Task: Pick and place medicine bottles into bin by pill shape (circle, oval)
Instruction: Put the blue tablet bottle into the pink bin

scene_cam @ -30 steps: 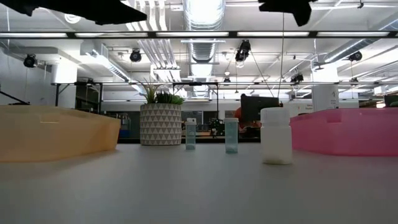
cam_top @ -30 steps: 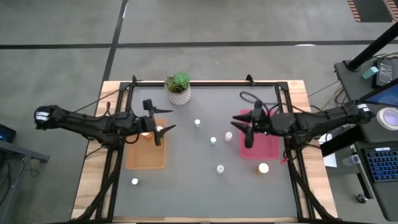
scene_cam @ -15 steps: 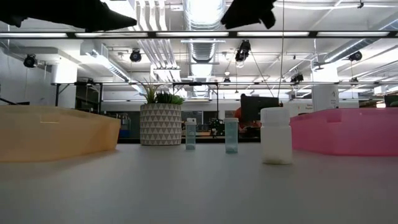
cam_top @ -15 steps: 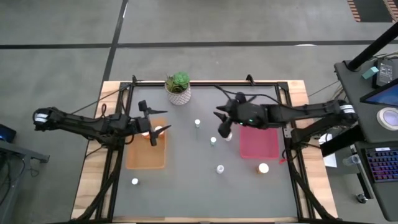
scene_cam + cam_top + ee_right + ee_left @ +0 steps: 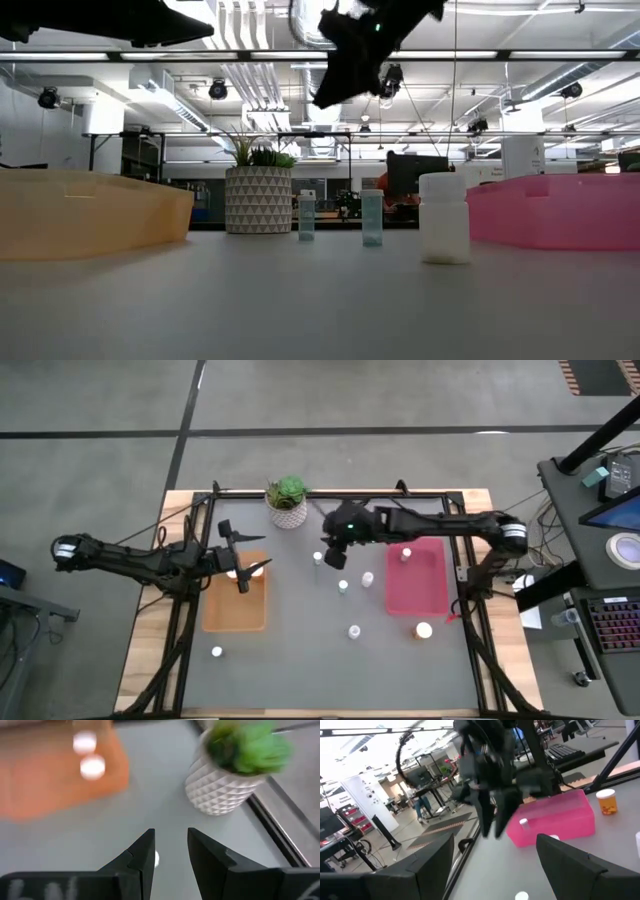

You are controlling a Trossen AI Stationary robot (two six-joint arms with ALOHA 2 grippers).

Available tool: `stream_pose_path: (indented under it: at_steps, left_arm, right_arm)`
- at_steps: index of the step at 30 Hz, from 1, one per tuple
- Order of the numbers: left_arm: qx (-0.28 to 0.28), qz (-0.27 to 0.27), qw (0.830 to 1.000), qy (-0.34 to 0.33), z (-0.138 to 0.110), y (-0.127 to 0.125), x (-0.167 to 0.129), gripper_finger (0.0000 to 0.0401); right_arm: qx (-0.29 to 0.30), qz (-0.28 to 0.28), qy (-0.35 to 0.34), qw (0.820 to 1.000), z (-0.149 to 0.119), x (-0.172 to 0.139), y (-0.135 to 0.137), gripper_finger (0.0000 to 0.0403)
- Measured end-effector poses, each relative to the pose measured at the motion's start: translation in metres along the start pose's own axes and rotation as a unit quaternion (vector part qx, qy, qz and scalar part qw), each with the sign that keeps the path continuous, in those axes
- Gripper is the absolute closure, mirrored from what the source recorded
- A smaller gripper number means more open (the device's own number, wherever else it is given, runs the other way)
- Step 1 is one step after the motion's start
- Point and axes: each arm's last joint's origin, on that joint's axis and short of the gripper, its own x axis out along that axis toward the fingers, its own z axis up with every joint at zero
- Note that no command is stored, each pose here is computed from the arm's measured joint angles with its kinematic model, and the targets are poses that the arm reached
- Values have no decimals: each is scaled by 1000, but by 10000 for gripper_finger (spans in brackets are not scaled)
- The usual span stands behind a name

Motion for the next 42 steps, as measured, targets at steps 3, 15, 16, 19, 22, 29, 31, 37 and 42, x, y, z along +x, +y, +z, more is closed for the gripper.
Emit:
stream_pose_path:
  at_steps: [3, 15, 16, 19, 22, 29, 31, 37, 42]
  left_arm:
    - [1, -1, 1000, 1, 0, 0, 0, 134]
    - [1, -1, 1000, 2, -1, -1, 0, 134]
    - [1, -1, 1000, 2, -1, -1, 1, 134]
    - [1, -2, 1000, 3, -1, -1, 1, 134]
    - [1, -1, 1000, 2, -1, -1, 1, 134]
    - [2, -2, 1000, 3, -1, -1, 1, 134]
    - [2, -2, 1000, 3, -1, -1, 1, 134]
    - [3, -3, 1000, 5, -1, -1, 1, 134]
    - [3, -3, 1000, 5, -1, -2, 2, 134]
  right_arm:
    - [-61, 12, 33, 997, -8, 21, -1, 296]
    - [-37, 7, 89, 995, -27, 63, -12, 264]
    - [-32, 5, 91, 995, -28, 65, -14, 255]
    - [-29, 5, 99, 995, -32, 71, -15, 225]
    - [-43, 8, 103, 994, -34, 77, -13, 196]
    - [-55, 45, 115, 991, -44, 94, -10, 156]
    - [-53, 47, 116, 991, -47, 100, -9, 153]
    - [-53, 49, 115, 991, -52, 112, -8, 158]
    - [-52, 50, 119, 990, -56, 117, -7, 175]
